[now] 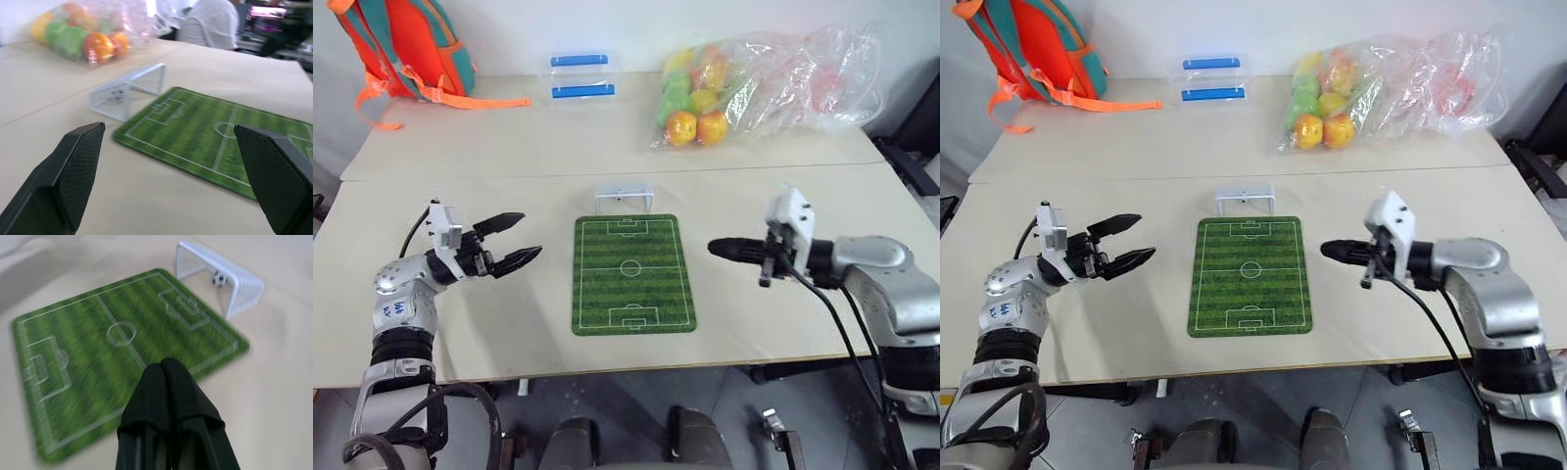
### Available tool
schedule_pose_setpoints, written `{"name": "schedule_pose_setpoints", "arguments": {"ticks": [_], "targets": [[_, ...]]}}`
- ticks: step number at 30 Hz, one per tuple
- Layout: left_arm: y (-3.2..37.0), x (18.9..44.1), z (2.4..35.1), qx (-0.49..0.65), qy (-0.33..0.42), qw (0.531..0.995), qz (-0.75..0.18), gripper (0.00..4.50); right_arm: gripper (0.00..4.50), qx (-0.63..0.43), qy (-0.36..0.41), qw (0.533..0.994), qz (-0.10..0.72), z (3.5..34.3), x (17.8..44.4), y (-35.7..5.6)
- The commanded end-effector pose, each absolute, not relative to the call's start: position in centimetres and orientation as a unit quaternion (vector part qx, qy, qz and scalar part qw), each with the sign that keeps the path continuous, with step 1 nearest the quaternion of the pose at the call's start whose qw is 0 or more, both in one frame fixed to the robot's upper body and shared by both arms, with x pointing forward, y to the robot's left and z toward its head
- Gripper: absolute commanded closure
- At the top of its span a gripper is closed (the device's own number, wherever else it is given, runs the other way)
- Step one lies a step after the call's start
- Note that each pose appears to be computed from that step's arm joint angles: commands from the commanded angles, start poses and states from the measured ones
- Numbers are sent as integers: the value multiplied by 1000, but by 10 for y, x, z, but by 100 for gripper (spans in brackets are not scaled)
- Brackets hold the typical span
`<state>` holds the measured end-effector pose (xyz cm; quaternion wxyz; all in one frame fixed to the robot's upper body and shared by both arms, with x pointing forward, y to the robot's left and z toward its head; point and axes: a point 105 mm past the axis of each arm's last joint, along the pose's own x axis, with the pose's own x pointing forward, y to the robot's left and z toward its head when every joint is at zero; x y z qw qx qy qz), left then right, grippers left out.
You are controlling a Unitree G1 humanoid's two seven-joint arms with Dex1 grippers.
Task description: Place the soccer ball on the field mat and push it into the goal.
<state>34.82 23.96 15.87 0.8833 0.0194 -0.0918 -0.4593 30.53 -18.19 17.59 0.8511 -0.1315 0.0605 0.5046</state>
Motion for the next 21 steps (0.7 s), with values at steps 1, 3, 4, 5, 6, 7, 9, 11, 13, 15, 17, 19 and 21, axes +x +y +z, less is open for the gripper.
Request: {"name": "schedule_pose_setpoints", "arguments": {"ticks": [1, 3, 4, 5, 6, 7, 9, 11, 13, 15, 17, 19, 21], "targets": [[260, 349, 165, 25, -93, 906, -412, 0, 327, -141, 42, 858, 492, 171, 297, -212], [265, 341, 161, 39, -90, 905, -414, 0, 266, -137, 42, 865, 481, 161, 293, -230], [266, 338, 160, 44, -90, 903, -417, 0, 229, -134, 38, 868, 477, 158, 292, -236], [271, 333, 159, 36, -85, 905, -416, 0, 199, -128, 40, 871, 472, 155, 290, -243], [273, 331, 158, 29, -81, 906, -414, 0, 161, -125, 41, 873, 469, 154, 289, -248], [276, 329, 157, 33, -77, 909, -409, 0, 134, -128, 45, 874, 467, 152, 289, -251], [284, 325, 156, 36, -72, 914, -398, 0, 68, -132, 26, 876, 464, 155, 289, -256], [289, 321, 156, 36, -71, 915, -395, 0, 5, -132, 23, 876, 463, 156, 289, -259], [294, 317, 154, 36, -68, 917, -391, 0, 5, -135, 32, 876, 461, 152, 287, -264], [298, 314, 153, 33, -64, 920, -386, 0, 5, -143, 25, 881, 450, 151, 288, -268], [300, 312, 153, 30, -62, 922, -382, 0, 5, -148, 14, 888, 434, 152, 288, -272], [300, 311, 155, 28, -64, 922, -380, 0, 5, -150, 12, 892, 426, 149, 287, -273], [297, 310, 158, 40, -72, 919, -386, 0, 5, -159, -2, 901, 404, 149, 287, -273]]}}
